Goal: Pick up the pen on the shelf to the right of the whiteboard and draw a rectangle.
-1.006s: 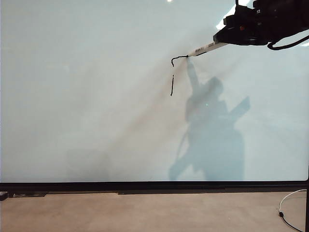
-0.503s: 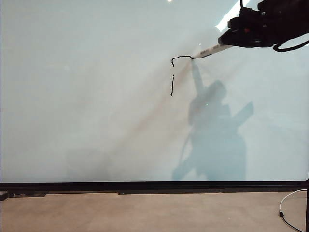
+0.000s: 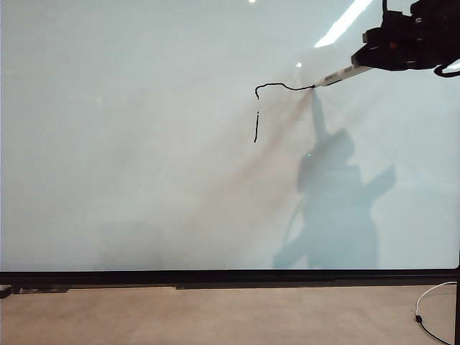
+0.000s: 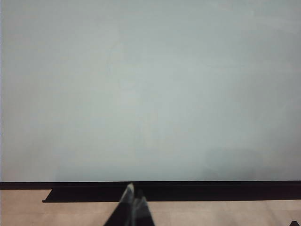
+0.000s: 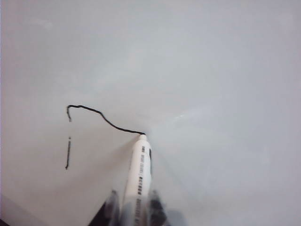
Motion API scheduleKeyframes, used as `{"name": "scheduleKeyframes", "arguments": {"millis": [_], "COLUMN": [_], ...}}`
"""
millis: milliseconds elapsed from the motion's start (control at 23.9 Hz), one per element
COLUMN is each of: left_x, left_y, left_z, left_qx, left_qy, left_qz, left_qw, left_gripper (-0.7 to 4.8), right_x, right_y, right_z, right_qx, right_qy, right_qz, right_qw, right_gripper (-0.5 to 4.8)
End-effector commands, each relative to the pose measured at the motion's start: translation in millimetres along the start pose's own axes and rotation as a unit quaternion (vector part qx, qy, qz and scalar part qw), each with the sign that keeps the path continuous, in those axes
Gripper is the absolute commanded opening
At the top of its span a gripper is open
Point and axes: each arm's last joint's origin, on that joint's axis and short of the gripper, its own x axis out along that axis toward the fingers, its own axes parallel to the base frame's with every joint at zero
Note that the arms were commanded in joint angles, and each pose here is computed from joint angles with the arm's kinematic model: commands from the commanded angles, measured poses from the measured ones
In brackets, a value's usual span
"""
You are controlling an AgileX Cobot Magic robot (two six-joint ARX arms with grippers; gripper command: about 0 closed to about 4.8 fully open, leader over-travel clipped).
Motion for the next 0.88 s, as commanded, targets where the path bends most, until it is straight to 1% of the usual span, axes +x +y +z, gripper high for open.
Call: {"name": "scheduleKeyframes", "arguments": {"millis": [42,210,377,545,670,754,880], "left_x": [0,0,0,0,0,0,0], "left_y": [0.0,0.0,0.0,-0.1,-0.1,0.0,-0.1], "left_z": [2,2,2,2,1,2,1], "left_qx": [0.002,0.002,0.002,0.002,0.002,0.002,0.002], "left_qy": [-0.004,-0.004,-0.004,-0.004,-0.004,-0.005,-0.004], "left_qz": [0.0,0.0,0.0,0.0,0.0,0.0,0.0], "left_qw": [1.0,1.0,1.0,1.0,1.0,1.0,1.0], "left_gripper": [-0.04,-0.04,-0.04,-0.04,-0.04,-0.04,-0.04], "right_x": [-1,-2,-4,-8,-8,-4,1], "right_y": [-2,-4,0,22,28,38,40], "right_z": [5,5,4,-2,-7,-10,-15], "right_qx": [-0.004,-0.004,0.005,0.013,0.017,0.021,0.027], "right_qy": [-0.015,-0.015,-0.019,-0.011,-0.003,0.001,-0.001], "right_qz": [-0.011,-0.012,0.012,0.037,0.05,0.061,0.062], "right_qw": [1.0,1.0,1.0,0.999,0.999,0.998,0.998], "right_gripper": [-0.05,-0.05,-0.05,-0.05,-0.05,-0.06,-0.05]}}
